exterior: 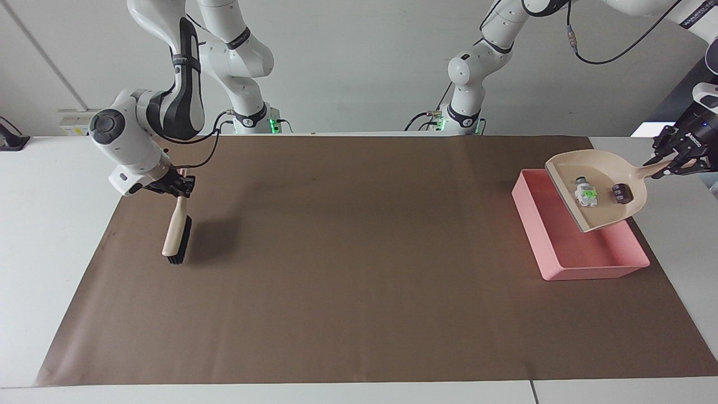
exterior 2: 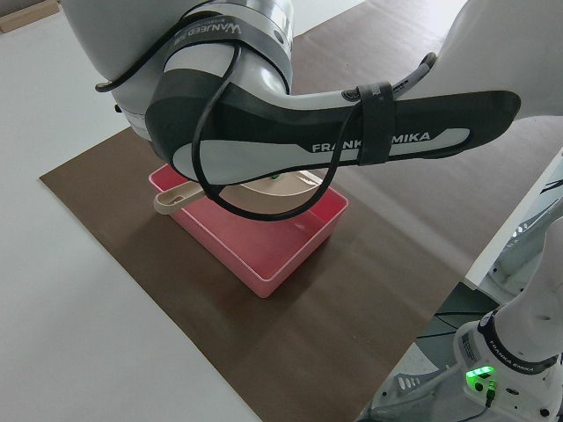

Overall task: Clean e-waste and dump in bin
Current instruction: 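Tip the dustpan over the pink bin with the left gripper, then release the brush on the table and withdraw the right gripper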

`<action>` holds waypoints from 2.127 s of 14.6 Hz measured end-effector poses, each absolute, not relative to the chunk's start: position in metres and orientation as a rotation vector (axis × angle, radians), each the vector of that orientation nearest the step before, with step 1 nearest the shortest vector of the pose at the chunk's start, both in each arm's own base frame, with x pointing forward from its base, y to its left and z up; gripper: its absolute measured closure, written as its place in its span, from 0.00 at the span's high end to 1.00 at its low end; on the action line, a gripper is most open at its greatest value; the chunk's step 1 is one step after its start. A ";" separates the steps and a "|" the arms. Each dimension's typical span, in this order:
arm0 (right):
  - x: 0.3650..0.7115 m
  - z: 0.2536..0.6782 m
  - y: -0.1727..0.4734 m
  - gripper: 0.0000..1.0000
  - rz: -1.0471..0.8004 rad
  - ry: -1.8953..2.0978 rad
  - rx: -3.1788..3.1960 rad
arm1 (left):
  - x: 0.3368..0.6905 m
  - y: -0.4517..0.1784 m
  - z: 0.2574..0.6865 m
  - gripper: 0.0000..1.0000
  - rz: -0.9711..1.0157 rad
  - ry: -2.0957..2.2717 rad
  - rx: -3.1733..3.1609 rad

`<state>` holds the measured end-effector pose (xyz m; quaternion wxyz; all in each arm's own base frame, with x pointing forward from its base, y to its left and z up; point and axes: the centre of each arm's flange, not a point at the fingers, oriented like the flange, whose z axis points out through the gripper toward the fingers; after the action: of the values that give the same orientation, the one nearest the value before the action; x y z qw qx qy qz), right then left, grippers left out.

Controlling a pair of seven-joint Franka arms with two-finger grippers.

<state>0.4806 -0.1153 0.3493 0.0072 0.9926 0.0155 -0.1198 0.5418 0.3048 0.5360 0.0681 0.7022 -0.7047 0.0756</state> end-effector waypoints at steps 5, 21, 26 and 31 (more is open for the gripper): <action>0.478 0.343 -0.114 0.32 -0.396 0.087 3.106 | 0.549 0.318 0.546 0.33 0.088 -2.198 2.195; 0.525 0.512 -0.026 1.00 -0.009 -0.184 3.080 | 0.593 0.210 0.615 0.33 -0.695 -2.647 2.096; 0.534 0.611 -0.016 1.00 -0.004 -0.250 3.122 | 0.588 0.191 0.643 0.33 -0.821 -2.703 2.122; 0.536 0.640 -0.037 1.00 -0.080 -0.314 3.111 | 0.598 0.159 0.638 0.33 -0.988 -2.694 2.208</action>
<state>0.5361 -0.0373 0.6400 0.0068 0.9946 -0.1005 -0.0256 0.5980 0.1586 0.6381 -0.2372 0.5925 -0.7228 -0.2652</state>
